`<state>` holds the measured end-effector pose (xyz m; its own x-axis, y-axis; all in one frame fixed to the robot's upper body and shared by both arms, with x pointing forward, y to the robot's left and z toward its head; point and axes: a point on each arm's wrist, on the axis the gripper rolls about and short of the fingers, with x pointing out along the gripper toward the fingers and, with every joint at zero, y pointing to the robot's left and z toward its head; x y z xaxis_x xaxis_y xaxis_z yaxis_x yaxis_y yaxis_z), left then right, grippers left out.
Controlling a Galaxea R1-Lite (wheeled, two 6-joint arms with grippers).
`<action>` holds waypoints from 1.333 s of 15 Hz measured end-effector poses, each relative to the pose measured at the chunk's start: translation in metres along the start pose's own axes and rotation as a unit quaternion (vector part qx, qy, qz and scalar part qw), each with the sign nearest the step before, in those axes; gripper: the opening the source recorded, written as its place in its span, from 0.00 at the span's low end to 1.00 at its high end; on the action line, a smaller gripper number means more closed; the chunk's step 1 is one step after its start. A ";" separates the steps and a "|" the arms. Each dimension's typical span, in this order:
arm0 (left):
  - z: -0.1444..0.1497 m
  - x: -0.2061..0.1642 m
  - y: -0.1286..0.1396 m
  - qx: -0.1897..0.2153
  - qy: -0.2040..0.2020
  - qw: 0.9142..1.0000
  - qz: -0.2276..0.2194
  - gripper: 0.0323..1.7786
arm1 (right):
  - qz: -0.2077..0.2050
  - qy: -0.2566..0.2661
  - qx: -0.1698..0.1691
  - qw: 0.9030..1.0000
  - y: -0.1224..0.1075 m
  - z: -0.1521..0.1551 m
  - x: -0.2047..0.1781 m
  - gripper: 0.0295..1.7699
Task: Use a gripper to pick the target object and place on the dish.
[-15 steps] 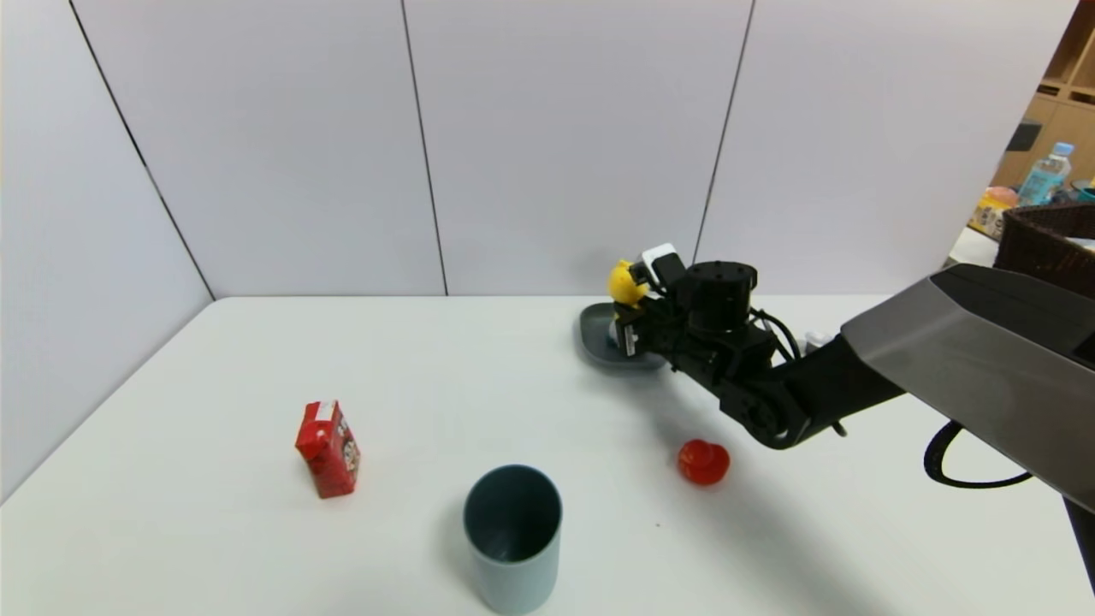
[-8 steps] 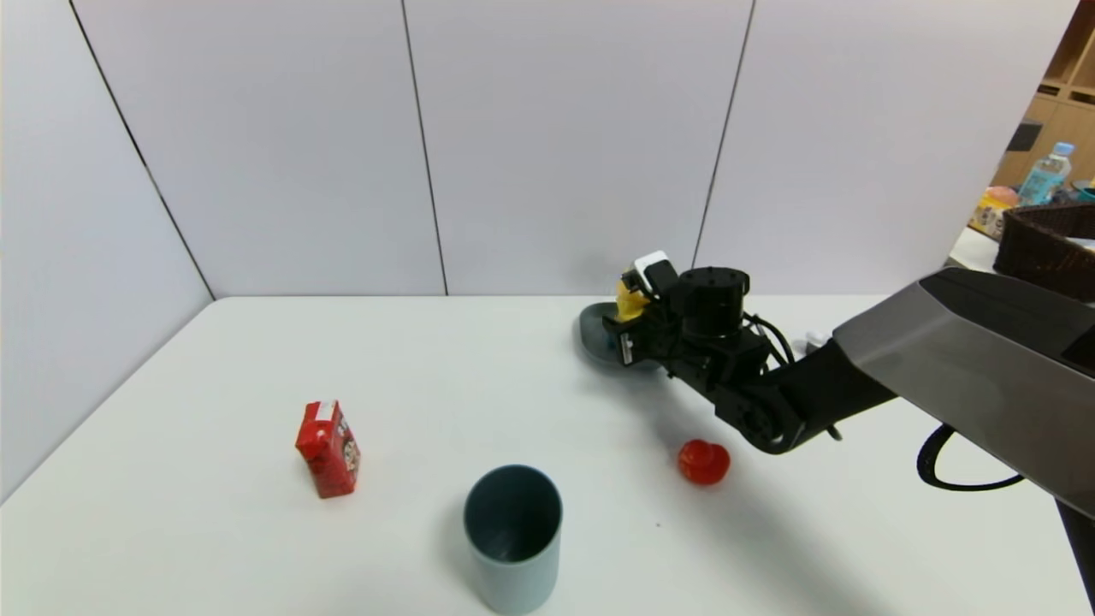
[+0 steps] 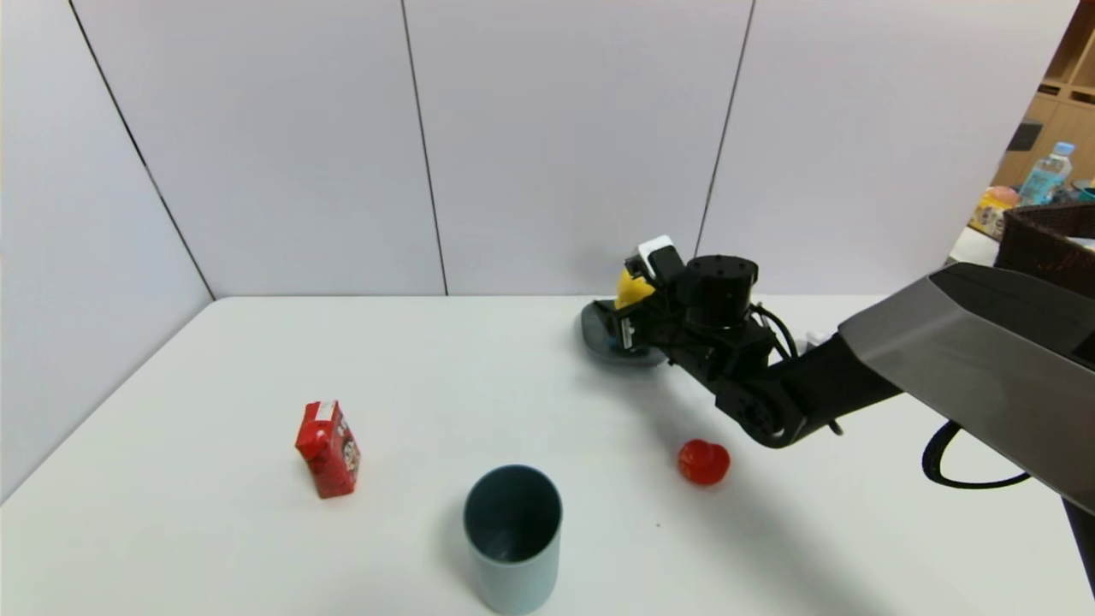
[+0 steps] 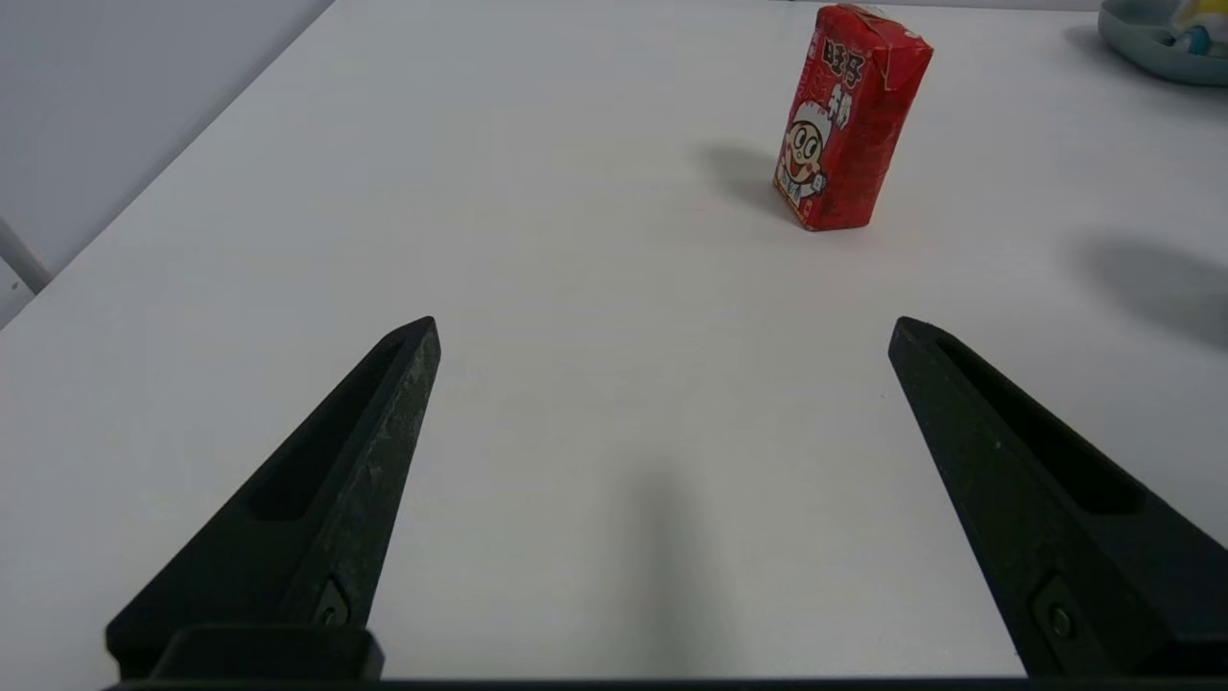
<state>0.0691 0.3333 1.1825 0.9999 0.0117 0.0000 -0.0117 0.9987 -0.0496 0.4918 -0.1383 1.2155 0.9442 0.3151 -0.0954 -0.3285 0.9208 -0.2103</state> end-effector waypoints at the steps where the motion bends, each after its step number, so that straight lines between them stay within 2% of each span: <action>1: 0.000 0.000 0.000 0.000 0.000 1.000 0.001 0.95 | -0.001 -0.003 0.000 1.000 -0.001 0.002 -0.001 0.84; 6: 0.000 0.000 0.000 0.000 0.000 1.000 0.000 0.95 | -0.002 -0.015 0.002 1.000 -0.002 0.013 -0.006 0.90; 11: 0.000 0.000 0.000 0.000 0.000 1.000 0.000 0.95 | -0.009 -0.047 -0.004 0.999 -0.010 0.041 -0.019 0.93; 17: 0.000 0.000 0.000 0.000 0.000 1.000 0.000 0.95 | -0.027 -0.090 -0.011 0.995 -0.030 0.085 -0.053 0.95; 20: 0.000 0.000 0.000 0.000 0.000 1.000 0.000 0.95 | -0.049 -0.121 -0.020 0.991 -0.049 0.111 -0.079 0.96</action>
<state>0.0691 0.3333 1.1825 0.9999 0.0121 0.0000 -0.0121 0.9987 -0.0500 0.4361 -0.1828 1.3411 0.9477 0.2744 0.1628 -0.2305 0.9416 -0.2455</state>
